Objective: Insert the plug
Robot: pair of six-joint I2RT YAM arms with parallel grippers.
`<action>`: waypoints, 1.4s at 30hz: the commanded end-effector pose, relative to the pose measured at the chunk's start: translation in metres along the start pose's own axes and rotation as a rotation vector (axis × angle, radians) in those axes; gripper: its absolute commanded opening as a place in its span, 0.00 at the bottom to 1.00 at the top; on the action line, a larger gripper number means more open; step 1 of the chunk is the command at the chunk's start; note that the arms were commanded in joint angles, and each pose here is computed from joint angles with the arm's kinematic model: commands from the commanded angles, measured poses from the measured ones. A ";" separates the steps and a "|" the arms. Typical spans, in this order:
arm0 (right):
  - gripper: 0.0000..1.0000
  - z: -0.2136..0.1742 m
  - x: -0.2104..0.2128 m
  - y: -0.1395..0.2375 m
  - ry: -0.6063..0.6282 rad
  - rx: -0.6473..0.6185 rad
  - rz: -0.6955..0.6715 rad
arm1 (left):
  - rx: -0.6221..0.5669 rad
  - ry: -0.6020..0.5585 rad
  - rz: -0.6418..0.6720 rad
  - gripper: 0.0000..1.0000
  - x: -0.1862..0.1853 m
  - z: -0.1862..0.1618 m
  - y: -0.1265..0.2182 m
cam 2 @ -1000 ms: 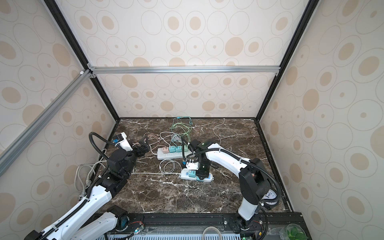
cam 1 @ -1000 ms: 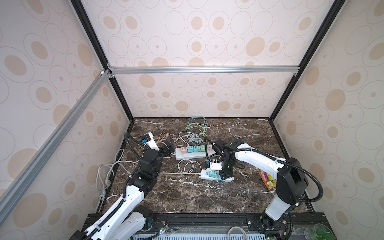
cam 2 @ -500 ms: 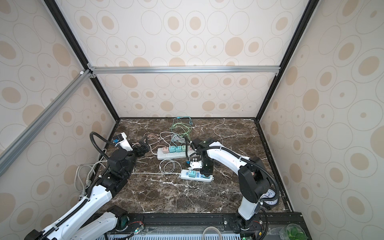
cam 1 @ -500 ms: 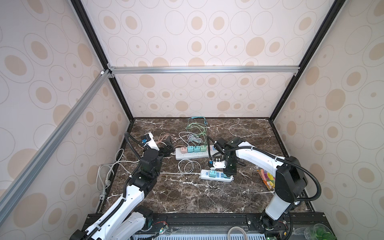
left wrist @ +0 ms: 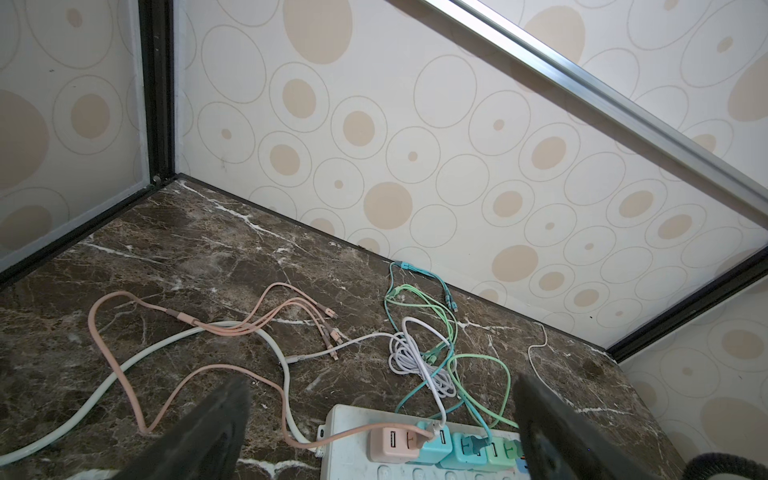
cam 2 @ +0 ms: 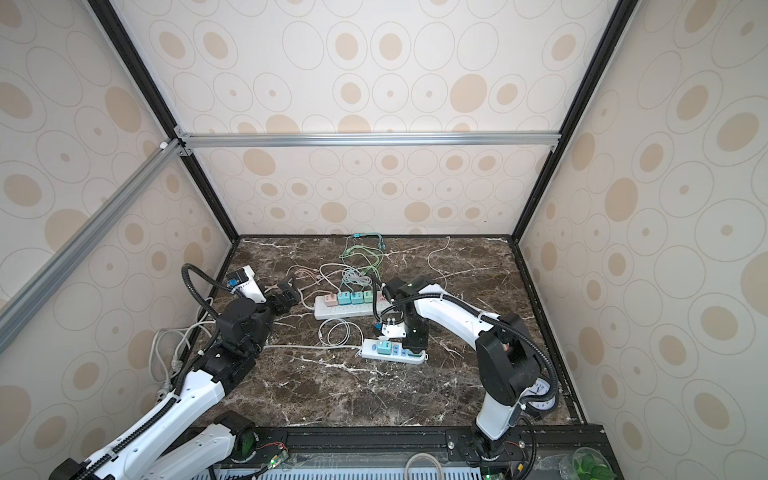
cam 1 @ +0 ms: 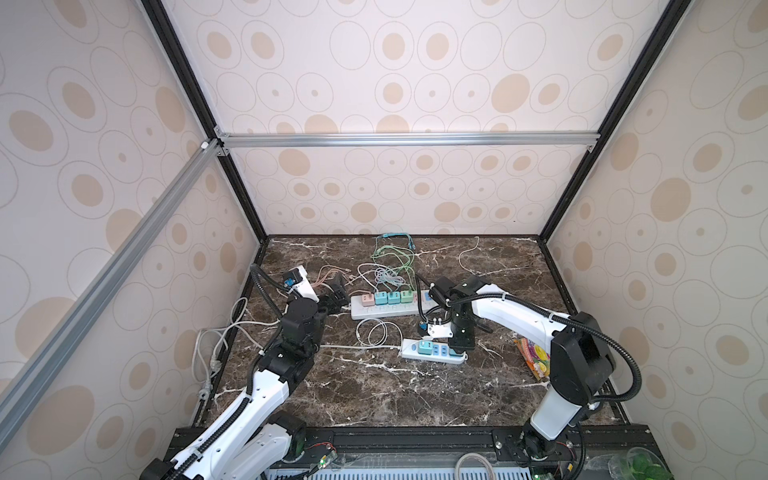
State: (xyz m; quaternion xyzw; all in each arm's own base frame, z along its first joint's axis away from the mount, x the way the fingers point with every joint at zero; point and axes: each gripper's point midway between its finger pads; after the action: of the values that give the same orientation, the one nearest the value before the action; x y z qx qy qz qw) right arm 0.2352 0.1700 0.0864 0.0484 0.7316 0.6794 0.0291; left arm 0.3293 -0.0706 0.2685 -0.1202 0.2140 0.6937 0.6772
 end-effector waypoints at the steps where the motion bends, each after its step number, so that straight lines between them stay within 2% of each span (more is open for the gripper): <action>1: 0.00 -0.010 0.006 -0.006 0.025 0.042 0.024 | -0.006 -0.006 0.019 0.98 0.005 0.002 0.001; 9: 0.00 -0.003 0.010 -0.017 0.017 0.010 0.053 | 0.000 -0.005 0.020 0.98 0.006 -0.001 0.000; 16: 0.00 -0.019 0.016 -0.037 0.037 0.111 0.045 | -0.004 -0.008 0.026 0.98 0.007 -0.001 0.000; 22: 0.00 -0.017 0.016 -0.043 0.049 0.100 0.006 | 0.000 -0.007 0.027 0.98 0.007 -0.002 -0.001; 33: 0.00 0.011 0.018 -0.028 0.260 0.045 -0.051 | -0.017 -0.009 0.056 0.98 0.013 0.002 0.003; 39: 0.00 0.026 0.009 -0.027 0.296 0.019 -0.071 | -0.021 -0.015 0.061 0.98 0.014 0.005 0.005; 42: 0.05 0.030 0.011 -0.026 0.297 -0.002 -0.066 | -0.023 -0.021 0.066 0.98 0.015 0.005 0.005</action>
State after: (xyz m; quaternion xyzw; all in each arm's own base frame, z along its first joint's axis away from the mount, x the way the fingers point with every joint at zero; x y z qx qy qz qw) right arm 0.2361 0.1839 0.0710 -0.0745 0.7426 0.6654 -0.0171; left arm 0.3259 -0.0634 0.2618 -0.1116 0.2139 0.7071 0.6646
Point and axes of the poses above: each gripper's point midway between its finger pads, its own y axis back along the fingers, its own x axis along the line the jaws close on, z = x × y, and after that the axes turned 2 degrees about y, right-handed
